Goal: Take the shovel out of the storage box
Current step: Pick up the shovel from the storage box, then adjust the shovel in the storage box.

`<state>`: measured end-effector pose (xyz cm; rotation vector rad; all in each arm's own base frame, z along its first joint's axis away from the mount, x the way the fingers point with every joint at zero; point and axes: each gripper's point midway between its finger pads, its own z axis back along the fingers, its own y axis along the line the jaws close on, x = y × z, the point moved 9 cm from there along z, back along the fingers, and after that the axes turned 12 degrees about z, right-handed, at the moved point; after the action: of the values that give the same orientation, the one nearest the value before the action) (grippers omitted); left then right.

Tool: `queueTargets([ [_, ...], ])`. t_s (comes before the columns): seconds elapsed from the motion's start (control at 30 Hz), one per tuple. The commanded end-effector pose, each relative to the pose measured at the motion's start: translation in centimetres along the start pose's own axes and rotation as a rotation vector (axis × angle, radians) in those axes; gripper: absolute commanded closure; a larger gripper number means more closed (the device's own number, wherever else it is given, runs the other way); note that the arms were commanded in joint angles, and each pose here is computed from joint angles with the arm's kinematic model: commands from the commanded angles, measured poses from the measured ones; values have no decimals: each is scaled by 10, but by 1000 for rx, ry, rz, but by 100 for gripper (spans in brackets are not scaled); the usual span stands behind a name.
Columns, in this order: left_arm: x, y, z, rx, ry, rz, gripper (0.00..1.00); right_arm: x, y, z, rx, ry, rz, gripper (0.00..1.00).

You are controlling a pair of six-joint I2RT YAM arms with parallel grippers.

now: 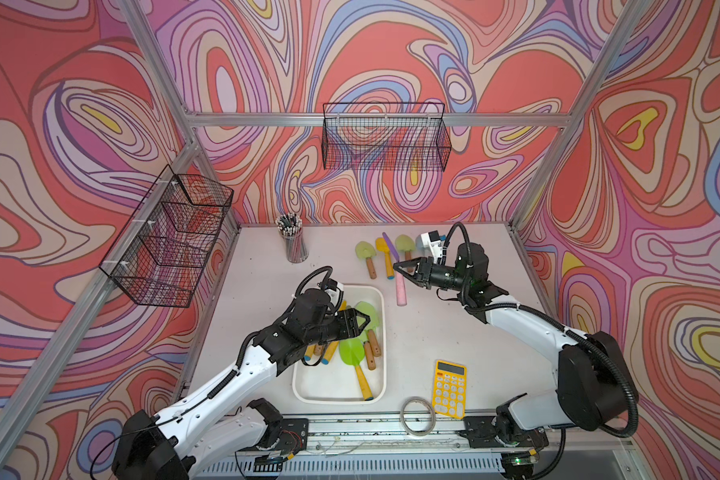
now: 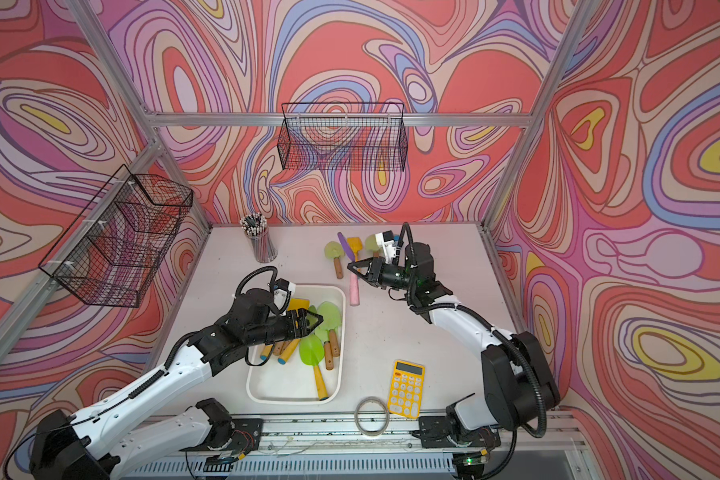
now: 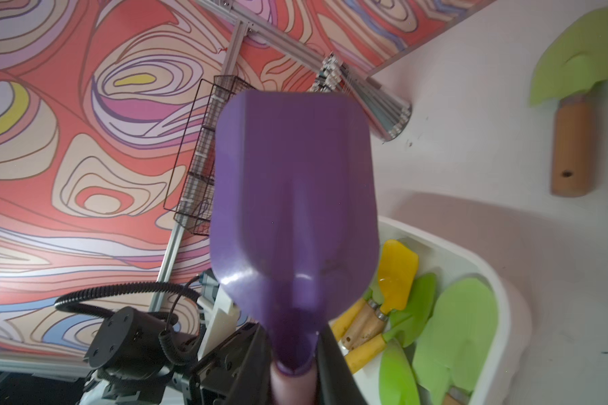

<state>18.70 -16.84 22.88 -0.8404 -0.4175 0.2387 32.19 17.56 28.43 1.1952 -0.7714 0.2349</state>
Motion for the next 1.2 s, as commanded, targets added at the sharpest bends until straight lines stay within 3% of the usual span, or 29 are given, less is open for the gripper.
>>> queueTargets([
  [0.0,-10,23,0,151,27,31,38,13,-14,9,-161,29,64,86],
  [0.27,-31,29,-7,261,54,16,38,49,-45,18,-487,49,136,86],
  [0.6,-62,41,-31,404,127,20,38,70,-93,25,-820,115,189,86],
  [0.8,-76,45,-40,471,179,-8,38,78,-115,38,-927,113,185,87],
  [1.17,-97,54,-61,621,273,-95,38,75,-148,38,-987,150,152,87],
])
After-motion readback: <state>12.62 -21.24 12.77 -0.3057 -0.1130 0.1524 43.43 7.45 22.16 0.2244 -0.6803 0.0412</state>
